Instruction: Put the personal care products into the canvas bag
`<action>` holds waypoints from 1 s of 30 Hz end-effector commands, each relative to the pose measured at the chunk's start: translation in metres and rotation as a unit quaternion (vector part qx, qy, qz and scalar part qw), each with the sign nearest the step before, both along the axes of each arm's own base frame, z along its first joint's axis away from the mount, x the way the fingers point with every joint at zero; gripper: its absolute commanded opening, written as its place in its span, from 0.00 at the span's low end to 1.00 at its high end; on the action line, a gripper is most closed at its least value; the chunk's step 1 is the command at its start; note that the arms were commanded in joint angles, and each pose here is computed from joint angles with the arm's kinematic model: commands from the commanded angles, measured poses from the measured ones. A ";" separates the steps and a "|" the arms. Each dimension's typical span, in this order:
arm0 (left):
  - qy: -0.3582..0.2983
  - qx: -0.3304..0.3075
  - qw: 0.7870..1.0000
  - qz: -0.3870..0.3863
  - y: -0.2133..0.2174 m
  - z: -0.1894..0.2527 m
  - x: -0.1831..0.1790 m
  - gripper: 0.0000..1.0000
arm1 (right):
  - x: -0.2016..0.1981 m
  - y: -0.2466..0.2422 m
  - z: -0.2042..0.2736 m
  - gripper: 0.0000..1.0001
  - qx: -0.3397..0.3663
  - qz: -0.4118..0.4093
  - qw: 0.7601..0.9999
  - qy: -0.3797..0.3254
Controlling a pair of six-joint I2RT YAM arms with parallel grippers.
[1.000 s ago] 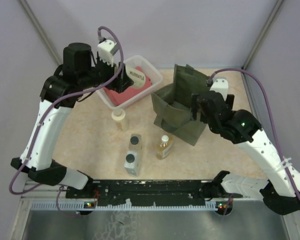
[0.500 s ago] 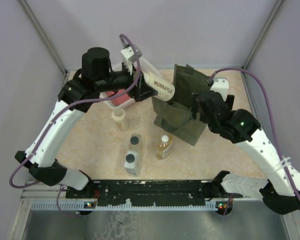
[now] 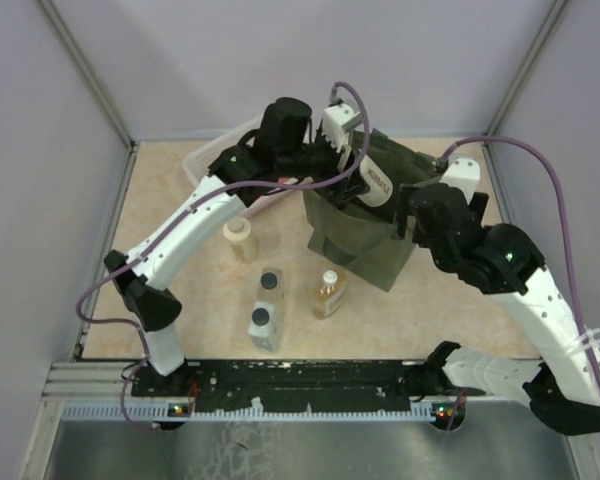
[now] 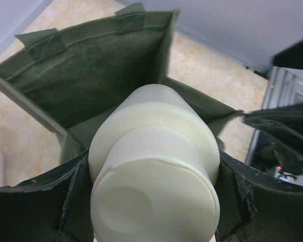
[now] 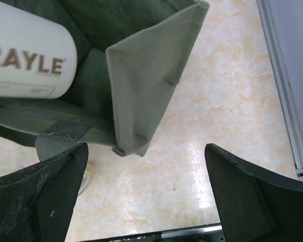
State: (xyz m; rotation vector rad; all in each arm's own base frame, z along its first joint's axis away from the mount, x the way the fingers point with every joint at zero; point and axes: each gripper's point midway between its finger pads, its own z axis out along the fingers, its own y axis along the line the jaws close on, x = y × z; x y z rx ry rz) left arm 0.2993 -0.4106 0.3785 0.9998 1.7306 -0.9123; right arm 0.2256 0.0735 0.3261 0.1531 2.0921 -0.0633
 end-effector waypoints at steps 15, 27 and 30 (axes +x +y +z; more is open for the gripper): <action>-0.131 0.075 0.987 0.063 -0.064 -0.024 0.047 0.00 | -0.031 -0.046 0.027 0.99 0.019 -0.053 0.998 -0.036; -0.143 0.172 0.972 0.070 -0.071 -0.082 0.047 0.00 | -0.038 -0.051 0.028 0.99 0.027 -0.053 0.997 -0.042; -0.129 0.193 0.971 0.061 -0.070 -0.103 0.045 0.00 | -0.040 -0.052 0.027 0.99 0.028 -0.052 0.997 -0.041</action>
